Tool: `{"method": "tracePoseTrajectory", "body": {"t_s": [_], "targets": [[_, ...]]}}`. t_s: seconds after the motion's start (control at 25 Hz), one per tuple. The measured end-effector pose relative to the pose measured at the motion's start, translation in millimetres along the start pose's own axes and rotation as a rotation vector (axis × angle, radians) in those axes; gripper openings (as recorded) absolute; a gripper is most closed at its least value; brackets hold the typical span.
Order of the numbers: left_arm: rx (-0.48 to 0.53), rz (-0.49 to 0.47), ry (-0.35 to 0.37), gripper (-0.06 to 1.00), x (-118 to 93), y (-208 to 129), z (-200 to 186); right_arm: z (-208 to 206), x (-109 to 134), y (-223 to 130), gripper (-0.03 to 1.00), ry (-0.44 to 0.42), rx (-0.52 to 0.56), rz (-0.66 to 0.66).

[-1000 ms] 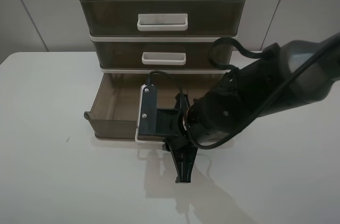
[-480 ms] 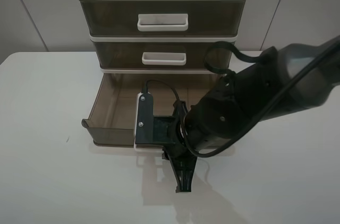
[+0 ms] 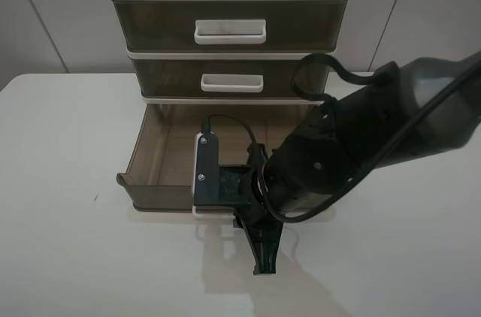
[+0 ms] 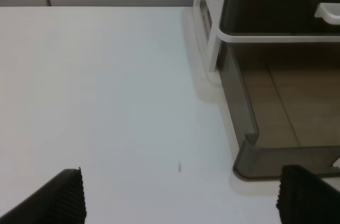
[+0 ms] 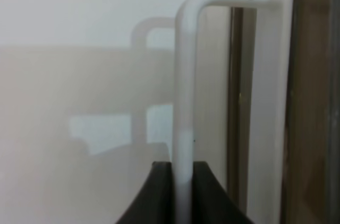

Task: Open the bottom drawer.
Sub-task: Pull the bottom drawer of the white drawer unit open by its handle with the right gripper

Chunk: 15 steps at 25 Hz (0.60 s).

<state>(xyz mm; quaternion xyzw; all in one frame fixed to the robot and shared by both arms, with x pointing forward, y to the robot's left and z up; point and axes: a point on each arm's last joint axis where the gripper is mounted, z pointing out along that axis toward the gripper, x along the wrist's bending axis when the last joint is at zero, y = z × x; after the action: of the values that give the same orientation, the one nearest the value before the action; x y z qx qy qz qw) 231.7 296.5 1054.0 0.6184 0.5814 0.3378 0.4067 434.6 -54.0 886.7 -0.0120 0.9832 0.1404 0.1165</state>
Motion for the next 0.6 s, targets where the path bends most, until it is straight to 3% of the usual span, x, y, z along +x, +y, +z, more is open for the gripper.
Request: {"method": "tracePoseTrajectory", "body": {"t_s": [0.28,0.52,0.6], "targets": [[0.0,0.0,0.0,0.74,0.0,0.0,0.0,-0.3,-0.1,-0.3,0.11,-0.001,0.003,-0.013],[0.0,0.0,0.0,0.74,0.0,0.0,0.0,-0.3,5.4,-3.2,0.49,0.033,0.041,-0.03],[0.0,0.0,0.0,0.74,0.0,0.0,0.0,-1.7,6.2,-3.8,0.57,0.036,0.044,-0.031]]}}
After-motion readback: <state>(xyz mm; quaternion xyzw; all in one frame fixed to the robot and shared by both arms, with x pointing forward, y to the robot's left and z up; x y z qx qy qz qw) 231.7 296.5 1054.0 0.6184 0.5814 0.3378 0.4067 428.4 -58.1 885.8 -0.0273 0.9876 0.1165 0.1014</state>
